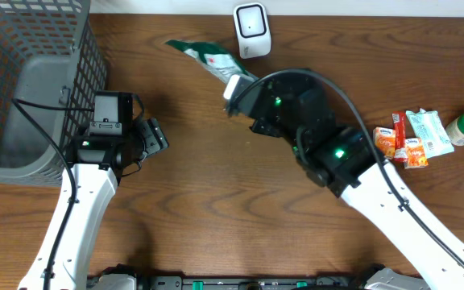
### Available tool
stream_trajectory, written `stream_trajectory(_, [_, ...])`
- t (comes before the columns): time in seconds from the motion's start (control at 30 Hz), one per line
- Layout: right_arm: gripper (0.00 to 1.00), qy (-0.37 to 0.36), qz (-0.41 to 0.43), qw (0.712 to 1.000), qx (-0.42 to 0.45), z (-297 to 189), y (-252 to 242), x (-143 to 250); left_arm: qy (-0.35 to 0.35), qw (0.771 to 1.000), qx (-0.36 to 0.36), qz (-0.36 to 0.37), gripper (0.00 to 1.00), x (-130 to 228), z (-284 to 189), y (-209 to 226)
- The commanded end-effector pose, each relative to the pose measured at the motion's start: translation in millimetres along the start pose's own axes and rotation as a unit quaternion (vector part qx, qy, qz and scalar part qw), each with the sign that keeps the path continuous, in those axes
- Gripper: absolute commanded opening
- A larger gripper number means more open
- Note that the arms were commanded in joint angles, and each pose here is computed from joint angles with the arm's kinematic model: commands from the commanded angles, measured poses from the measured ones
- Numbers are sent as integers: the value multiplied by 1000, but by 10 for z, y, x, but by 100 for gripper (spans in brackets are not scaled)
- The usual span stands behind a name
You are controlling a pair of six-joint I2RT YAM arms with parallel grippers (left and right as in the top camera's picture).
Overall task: Scan the item barcode
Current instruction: 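Lift the glove package with the right gripper toward the scanner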
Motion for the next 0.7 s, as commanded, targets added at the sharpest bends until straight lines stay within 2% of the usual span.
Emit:
stream_trajectory(0.0, [1,29,-76,994,71,-74,-150,-69,-2,1000,-16,-2,83,0,30,52])
stream_trajectory(0.27, [1,41,-89,988,117,-179,-414,-210,-2,1000,-16,-2,84,0,30,53])
stream_trajectory(0.4, [1,62,-116,985,111,-231,-610,-351,-2,1000,-16,-2,84,0,30,53])
stream_trajectory(0.67, [1,164,-179,962,121,124,-901,-480,-2,1000,-16,-2,85,0,30,53])
Point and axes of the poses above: each gripper's point midway between its finger pads, its own z axis out along the fingers, its own y axis along the line the jaws close on, x = y × z, the point moved 5 cm from there along -z, back along the fingers, and after that the axes turned 4 degrees about -z, right-handed, at the moved point
